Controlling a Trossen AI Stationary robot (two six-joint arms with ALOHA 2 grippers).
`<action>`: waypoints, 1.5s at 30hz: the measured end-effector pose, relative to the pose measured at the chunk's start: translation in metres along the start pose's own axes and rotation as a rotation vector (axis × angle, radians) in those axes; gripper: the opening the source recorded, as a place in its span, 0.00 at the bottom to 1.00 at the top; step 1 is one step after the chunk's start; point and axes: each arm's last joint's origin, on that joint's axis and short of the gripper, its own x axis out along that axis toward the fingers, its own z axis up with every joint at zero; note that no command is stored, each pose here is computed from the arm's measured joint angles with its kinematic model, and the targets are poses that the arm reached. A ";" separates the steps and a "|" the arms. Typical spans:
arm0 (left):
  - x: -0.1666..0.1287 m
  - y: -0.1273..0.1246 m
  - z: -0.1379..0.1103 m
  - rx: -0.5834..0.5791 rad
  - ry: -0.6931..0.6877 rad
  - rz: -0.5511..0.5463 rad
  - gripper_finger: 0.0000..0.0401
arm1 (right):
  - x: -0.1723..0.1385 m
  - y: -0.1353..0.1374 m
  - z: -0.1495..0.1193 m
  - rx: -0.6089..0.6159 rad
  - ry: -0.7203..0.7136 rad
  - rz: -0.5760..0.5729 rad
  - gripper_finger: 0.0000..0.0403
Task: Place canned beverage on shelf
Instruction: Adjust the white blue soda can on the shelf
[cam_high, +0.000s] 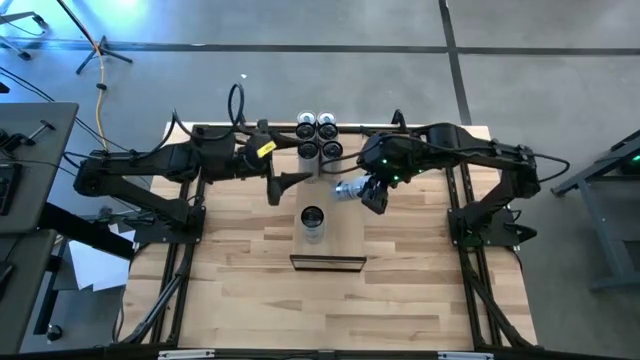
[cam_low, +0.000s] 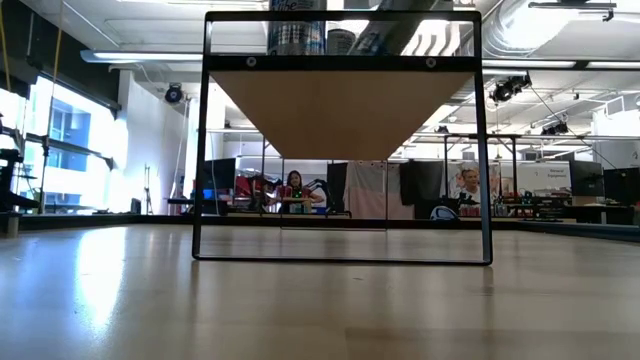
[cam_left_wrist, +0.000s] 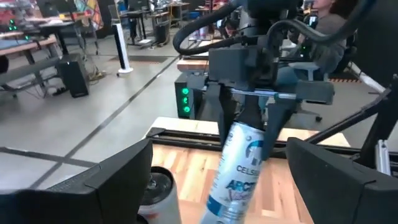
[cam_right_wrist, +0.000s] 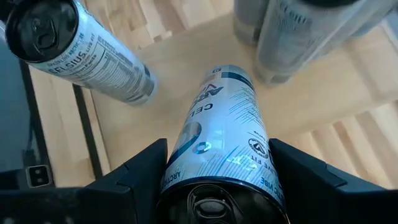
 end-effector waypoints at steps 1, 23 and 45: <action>0.000 0.001 0.000 0.010 -0.001 0.004 0.85 | 0.000 -0.001 0.000 0.014 0.009 0.005 0.59; 0.049 -0.008 -0.025 0.347 0.065 -0.081 0.85 | 0.022 -0.004 0.003 0.101 0.139 0.042 0.59; 0.044 -0.005 -0.021 0.240 0.057 0.012 0.85 | 0.042 0.000 0.008 0.066 0.176 0.067 0.66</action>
